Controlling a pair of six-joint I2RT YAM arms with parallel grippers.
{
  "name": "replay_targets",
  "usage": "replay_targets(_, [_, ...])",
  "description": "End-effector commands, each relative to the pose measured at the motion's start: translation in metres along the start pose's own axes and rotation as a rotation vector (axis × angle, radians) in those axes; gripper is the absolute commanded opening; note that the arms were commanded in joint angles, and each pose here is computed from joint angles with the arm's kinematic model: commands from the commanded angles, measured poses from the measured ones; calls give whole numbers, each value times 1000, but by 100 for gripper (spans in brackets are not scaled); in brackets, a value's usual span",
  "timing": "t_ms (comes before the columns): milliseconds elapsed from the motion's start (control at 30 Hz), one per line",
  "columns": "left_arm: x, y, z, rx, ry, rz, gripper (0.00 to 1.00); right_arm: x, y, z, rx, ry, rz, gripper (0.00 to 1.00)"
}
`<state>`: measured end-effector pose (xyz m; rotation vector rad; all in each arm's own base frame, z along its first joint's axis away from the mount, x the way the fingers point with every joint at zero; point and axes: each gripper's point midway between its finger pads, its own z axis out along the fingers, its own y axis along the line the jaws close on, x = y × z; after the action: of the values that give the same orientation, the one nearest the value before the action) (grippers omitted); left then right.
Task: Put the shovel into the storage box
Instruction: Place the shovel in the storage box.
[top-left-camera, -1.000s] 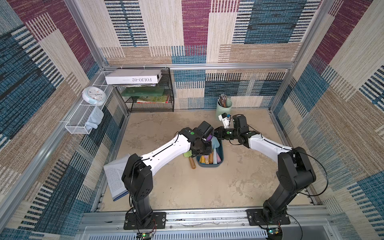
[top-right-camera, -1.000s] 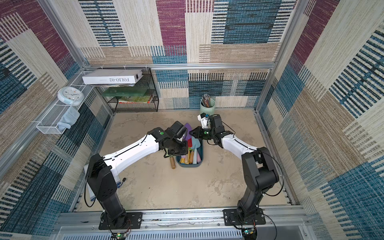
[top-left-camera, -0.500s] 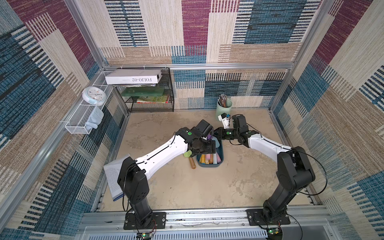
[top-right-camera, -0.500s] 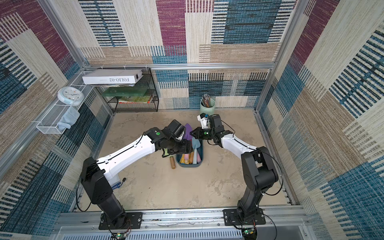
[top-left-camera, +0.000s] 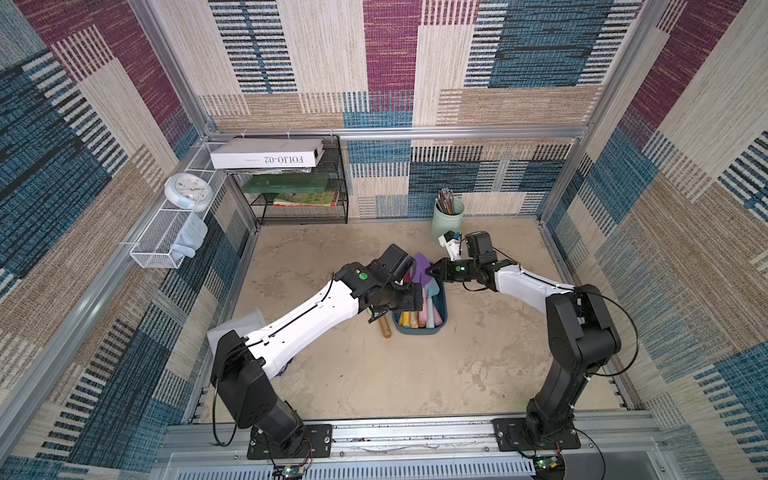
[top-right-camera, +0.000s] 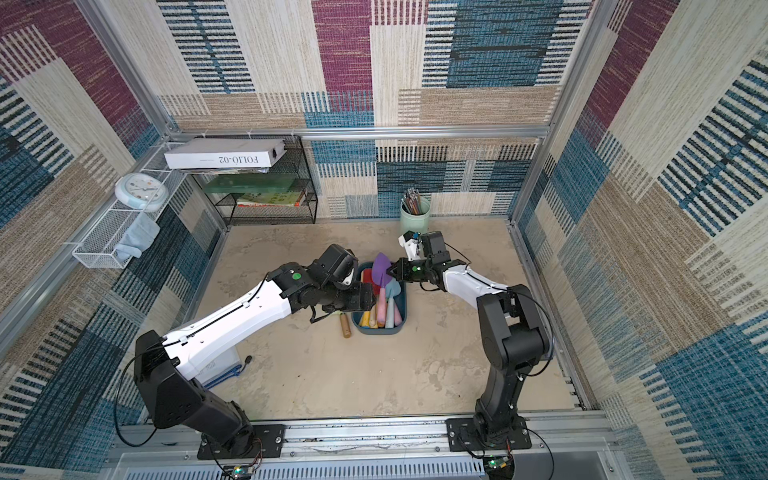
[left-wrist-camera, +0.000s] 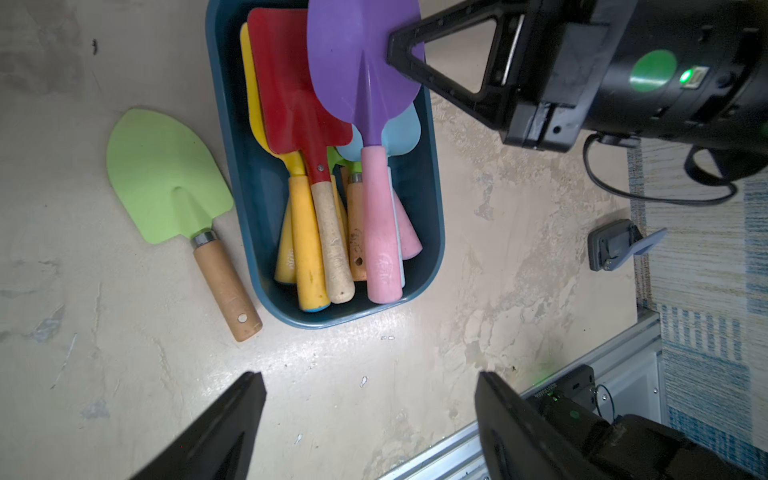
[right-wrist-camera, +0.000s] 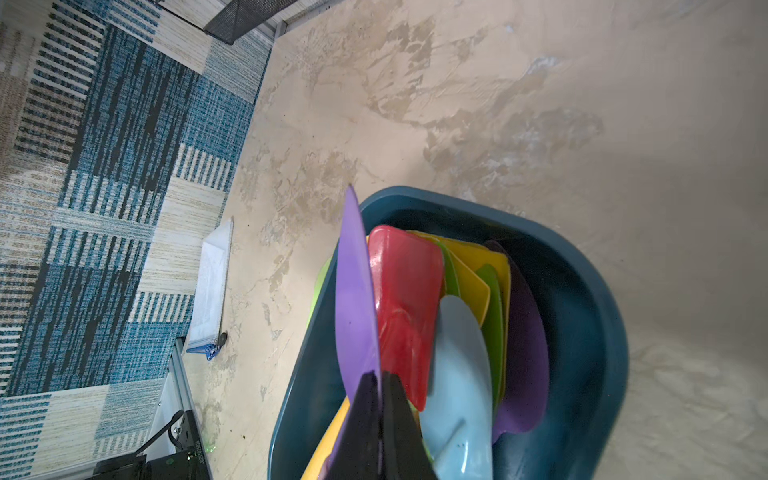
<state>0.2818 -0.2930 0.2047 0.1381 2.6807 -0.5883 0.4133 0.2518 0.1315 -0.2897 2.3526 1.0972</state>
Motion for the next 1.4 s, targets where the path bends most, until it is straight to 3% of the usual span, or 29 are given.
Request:
replay_targets(0, [-9, 0, -4, 0, -49, 8, 84, 2, 0, 3, -19, 6, -13, 0])
replay_targets(633, [-4, 4, 1, -4, -46, 1, 84, 19, -25, 20, 21, 36, 26, 0])
replay_targets(767, [-4, 4, 0, -3, -48, 0, 84, 20, -26, 18, 32, 39, 27, 18])
replay_targets(900, [-2, 5, -2, -3, -39, -3, 84, 18, -24, 12, 53, 33, 15, 29])
replay_targets(1367, [25, 45, 13, -137, 12, -102, 82, 12, -20, -10, 134, 9, -23, 33])
